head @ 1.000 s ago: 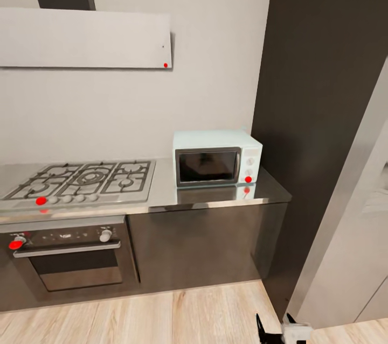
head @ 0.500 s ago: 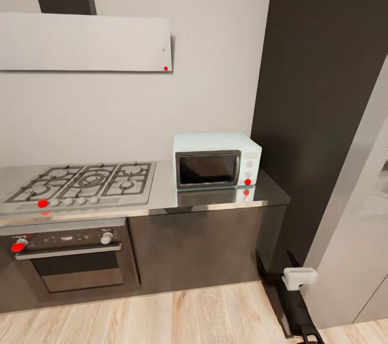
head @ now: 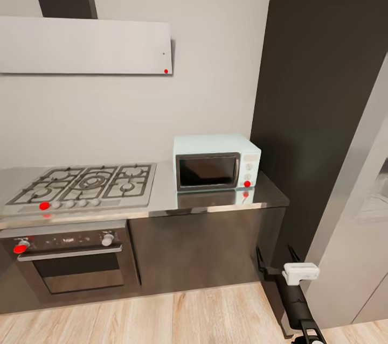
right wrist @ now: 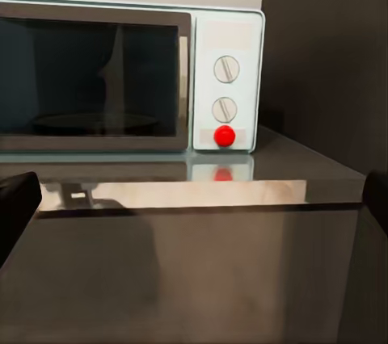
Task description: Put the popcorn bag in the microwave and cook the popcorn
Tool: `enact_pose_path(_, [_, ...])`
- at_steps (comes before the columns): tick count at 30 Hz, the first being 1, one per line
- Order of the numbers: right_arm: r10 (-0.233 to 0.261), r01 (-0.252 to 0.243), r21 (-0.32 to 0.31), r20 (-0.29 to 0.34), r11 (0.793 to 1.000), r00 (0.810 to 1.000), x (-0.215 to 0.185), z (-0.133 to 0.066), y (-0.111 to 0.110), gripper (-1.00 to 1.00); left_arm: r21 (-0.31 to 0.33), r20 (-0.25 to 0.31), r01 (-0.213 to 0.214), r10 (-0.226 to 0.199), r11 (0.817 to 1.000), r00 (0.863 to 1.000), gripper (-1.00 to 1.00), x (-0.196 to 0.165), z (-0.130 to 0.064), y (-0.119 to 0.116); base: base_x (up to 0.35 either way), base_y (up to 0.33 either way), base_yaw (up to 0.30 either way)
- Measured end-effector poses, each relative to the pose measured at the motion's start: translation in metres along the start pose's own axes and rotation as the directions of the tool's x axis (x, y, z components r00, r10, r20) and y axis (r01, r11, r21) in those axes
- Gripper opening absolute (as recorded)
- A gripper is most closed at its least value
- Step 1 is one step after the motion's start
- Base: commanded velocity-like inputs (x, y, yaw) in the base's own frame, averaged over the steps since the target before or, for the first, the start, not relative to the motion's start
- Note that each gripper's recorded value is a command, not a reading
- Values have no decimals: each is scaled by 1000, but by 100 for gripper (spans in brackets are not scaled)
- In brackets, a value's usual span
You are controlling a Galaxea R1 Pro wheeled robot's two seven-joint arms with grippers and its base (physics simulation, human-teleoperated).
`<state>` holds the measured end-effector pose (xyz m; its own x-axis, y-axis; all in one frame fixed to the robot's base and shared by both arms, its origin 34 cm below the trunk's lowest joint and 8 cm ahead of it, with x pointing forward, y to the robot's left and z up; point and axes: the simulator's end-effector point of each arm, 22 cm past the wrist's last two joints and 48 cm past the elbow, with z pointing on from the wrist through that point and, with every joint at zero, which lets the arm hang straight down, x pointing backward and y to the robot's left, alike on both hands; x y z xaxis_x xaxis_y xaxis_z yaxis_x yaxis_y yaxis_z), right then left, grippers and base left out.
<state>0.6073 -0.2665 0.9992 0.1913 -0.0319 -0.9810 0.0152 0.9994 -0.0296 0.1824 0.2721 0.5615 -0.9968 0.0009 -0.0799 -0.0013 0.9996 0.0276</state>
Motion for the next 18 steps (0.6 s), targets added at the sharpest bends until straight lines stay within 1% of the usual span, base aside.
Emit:
enact_pose_path(4, [0, 0, 8, -3, 1000, 1000, -4, 0, -2, 100, 0, 0, 0, 0, 1000, 1000, 100, 1, -5, 0, 70, 0, 0])
enact_pose_path(8, [1, -1, 68, -9, 998, 1000, -7, -1, -16, 100, 0, 0, 0, 0, 1000, 1000, 100, 1, -9, 0, 138, 0, 0])
enact_pose_path(11, [0, 3, 88, -32, 996, 999, -5, -2, -20, 100, 0, -8, 0, 0, 1000, 1000, 100, 4, -12, 0, 275, 0, 0])
enact_pose_path(14, [0, 3, 86, -32, 996, 999, -9, -2, -20, 100, 0, -8, 0, 0, 1000, 1000, 100, 5, -15, 0, 325, 0, 0])
enact_pose_path(16, [-9, 12, 76, -37, 997, 999, -8, -1, -18, 100, 3, -3, -4, 4, 1000, 1000, 100, 2, -16, -2, 0, 0, 0])
enact_pose_path(18, [-21, 24, 74, -37, 997, 999, -9, -1, -22, 100, 3, 2, -3, 3, 1000, 1000, 100, 1, -16, -2, 0, 0, 0])
